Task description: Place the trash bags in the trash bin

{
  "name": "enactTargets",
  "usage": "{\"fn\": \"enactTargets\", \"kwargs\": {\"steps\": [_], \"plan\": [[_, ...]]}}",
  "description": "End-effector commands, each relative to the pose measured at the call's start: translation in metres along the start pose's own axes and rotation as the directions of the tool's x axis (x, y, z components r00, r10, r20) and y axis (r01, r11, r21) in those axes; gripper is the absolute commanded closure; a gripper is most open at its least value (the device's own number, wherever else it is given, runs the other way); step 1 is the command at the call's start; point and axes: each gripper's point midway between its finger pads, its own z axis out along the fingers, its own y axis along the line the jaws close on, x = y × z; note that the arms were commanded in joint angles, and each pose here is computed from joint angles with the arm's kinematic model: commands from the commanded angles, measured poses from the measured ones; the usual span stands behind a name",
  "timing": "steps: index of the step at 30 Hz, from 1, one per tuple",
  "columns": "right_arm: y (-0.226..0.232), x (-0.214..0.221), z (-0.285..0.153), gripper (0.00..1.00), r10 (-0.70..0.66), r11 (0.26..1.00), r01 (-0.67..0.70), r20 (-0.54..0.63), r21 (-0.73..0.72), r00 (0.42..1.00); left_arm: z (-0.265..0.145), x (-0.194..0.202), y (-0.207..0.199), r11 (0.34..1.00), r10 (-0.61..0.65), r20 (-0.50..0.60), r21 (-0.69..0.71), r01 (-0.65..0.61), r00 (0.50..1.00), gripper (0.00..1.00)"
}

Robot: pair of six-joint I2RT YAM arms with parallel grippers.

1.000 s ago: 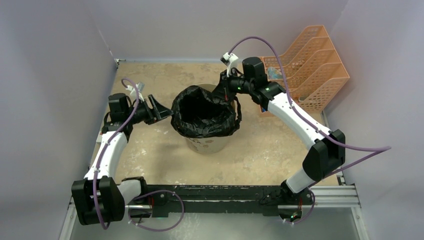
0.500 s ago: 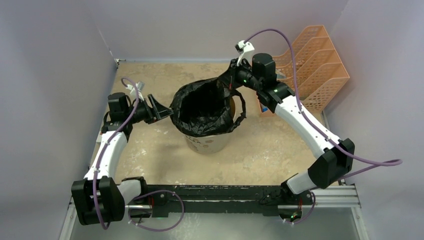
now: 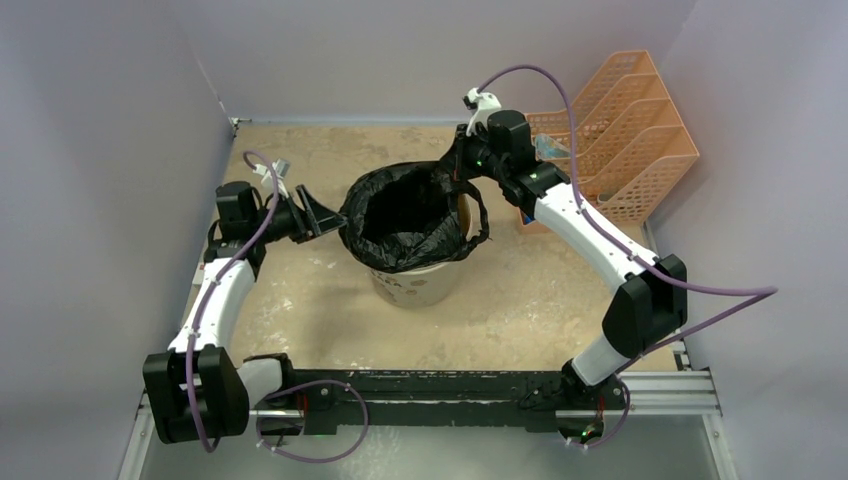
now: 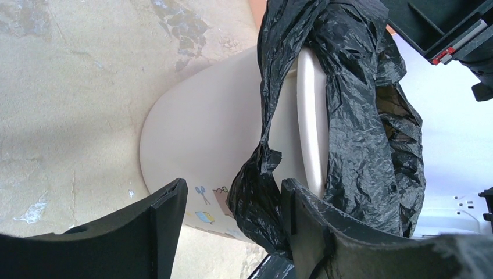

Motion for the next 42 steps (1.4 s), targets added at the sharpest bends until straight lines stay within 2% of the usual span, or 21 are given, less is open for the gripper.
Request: {"fn": "enactTargets", "kwargs": {"steps": [1,7,12,15,20,23,28,33,36,42], "plan": [[-0.001,-0.010,-0.003,1.00,-0.006,1.000,0.006,0.035,0.004,0.999,0.001,-0.016,-0.010,0.996,0.067,0.027,0.051,-0.069,0.997,0.41],[-0.013,0.025,0.006,1.00,-0.003,0.999,0.005,-0.079,0.032,0.997,0.009,-0.003,0.003,0.997,0.030,0.018,0.074,-0.031,0.999,0.48],[-0.018,0.015,-0.002,0.98,0.011,0.997,-0.008,-0.032,0.081,0.999,0.011,0.010,0.009,0.996,-0.001,-0.005,0.094,0.002,1.000,0.51],[-0.020,0.002,-0.010,0.88,0.012,0.993,-0.013,0.004,0.114,1.000,0.010,0.014,0.010,0.995,-0.011,-0.011,0.096,0.012,1.000,0.52],[-0.026,-0.021,-0.027,0.59,0.014,0.983,-0.027,0.071,0.184,0.997,0.010,0.017,0.009,0.994,-0.015,-0.016,0.105,0.017,1.000,0.52],[-0.030,-0.036,-0.045,0.45,0.020,0.972,-0.048,0.123,0.232,0.992,0.009,0.019,0.007,0.993,-0.018,-0.024,0.113,0.021,1.000,0.51],[-0.033,-0.053,-0.081,0.35,0.061,0.959,-0.121,0.231,0.256,0.971,0.009,0.018,0.006,0.993,-0.012,-0.023,0.120,0.015,1.000,0.51],[-0.058,-0.030,-0.109,0.30,0.120,0.924,-0.199,0.247,0.328,0.962,0.007,0.017,0.001,0.991,0.002,-0.027,0.134,0.001,1.000,0.51],[-0.056,-0.002,-0.117,0.29,0.190,0.942,-0.242,0.222,0.235,0.956,0.006,0.016,0.000,0.991,0.010,-0.025,0.135,-0.007,1.000,0.51],[-0.019,0.050,-0.121,0.30,0.317,0.948,-0.317,0.118,-0.015,0.941,0.006,0.017,-0.001,0.990,0.013,-0.030,0.142,-0.008,0.999,0.50]]}}
